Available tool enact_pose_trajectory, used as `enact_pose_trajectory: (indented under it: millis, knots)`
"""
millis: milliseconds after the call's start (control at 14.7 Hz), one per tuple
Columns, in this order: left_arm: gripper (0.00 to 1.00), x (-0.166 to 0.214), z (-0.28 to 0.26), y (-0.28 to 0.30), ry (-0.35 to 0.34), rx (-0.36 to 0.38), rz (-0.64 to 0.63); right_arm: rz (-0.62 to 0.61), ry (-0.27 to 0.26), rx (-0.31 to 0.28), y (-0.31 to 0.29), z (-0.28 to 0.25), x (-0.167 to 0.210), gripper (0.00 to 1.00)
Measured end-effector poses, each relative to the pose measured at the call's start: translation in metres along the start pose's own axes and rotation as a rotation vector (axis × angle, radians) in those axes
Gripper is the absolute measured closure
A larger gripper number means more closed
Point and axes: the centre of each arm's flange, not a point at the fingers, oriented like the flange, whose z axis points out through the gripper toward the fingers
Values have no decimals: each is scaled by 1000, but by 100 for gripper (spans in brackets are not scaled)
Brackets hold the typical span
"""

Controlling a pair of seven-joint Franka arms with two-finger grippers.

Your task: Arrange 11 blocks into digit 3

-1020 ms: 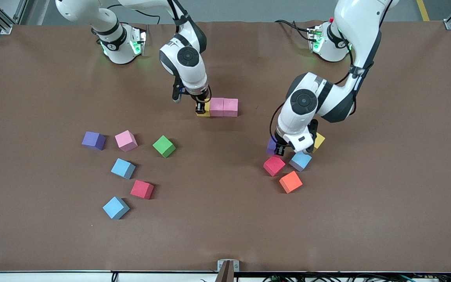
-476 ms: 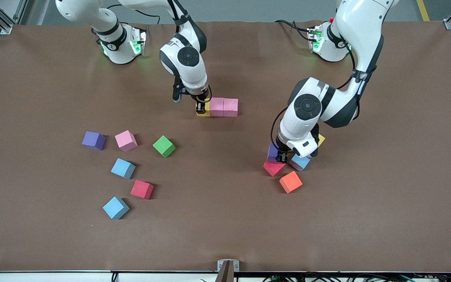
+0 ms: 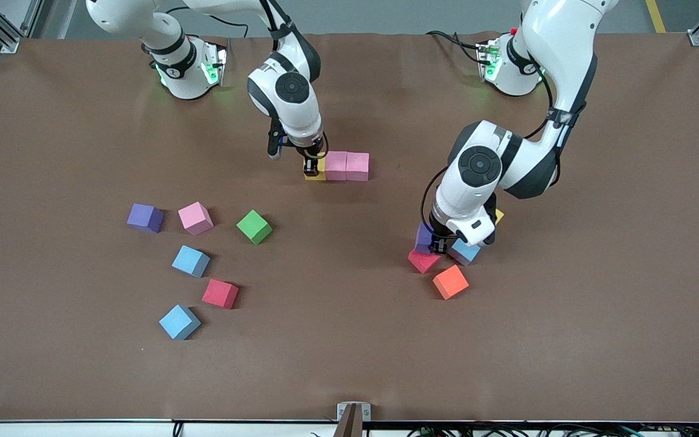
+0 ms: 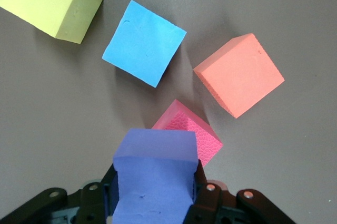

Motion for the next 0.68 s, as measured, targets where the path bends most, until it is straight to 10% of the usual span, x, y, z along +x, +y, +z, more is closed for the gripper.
enact_pose_trajectory:
  millis: [680]
  knots:
    - [45, -6, 0, -2, -2, 2, 10, 11, 1, -1, 0, 0, 0, 44]
